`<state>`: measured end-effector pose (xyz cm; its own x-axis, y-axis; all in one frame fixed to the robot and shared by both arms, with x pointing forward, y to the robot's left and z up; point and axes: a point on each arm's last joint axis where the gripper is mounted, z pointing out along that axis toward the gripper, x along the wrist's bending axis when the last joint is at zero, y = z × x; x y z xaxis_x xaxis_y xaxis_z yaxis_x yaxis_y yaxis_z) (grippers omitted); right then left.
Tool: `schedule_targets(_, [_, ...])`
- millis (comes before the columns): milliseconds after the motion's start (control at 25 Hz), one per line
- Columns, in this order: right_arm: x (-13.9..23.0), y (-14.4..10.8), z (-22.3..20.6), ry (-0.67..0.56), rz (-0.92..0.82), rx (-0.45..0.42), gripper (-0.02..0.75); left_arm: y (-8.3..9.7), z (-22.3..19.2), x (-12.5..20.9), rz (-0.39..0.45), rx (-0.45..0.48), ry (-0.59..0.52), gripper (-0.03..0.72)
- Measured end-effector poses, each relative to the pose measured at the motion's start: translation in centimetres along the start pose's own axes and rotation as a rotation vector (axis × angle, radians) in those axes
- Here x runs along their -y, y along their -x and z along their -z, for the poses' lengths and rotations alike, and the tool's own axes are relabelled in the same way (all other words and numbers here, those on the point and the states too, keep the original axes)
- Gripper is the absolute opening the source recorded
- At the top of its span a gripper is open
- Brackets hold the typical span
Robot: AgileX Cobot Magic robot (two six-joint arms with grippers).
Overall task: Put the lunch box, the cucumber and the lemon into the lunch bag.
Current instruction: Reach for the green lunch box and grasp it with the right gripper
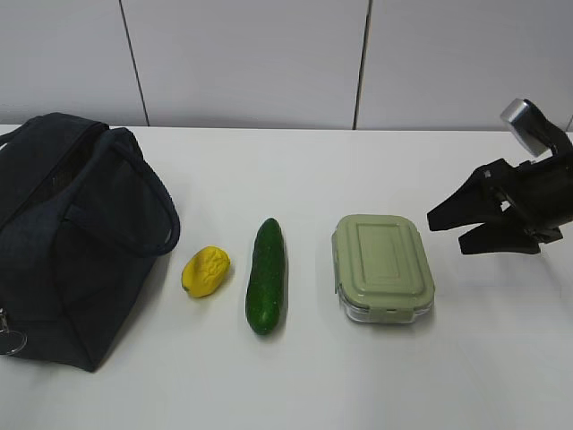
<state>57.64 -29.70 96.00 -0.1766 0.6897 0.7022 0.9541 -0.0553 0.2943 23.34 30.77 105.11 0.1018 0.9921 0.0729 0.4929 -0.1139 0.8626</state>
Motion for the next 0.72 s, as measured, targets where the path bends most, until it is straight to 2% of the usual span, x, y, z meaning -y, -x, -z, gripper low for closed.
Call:
schedule_targets(400, [-1.6,2.5,-2.3,-0.090,-0.035,-0.085,0.594,0.0,0.0,0.0,0.000,0.000,0.000,0.238])
schedule_targets(720, [-2.1,5.1,-4.4,-0.128,-0.077,-0.099,0.592,0.0,0.0,0.0,0.000,0.000,0.000,0.238])
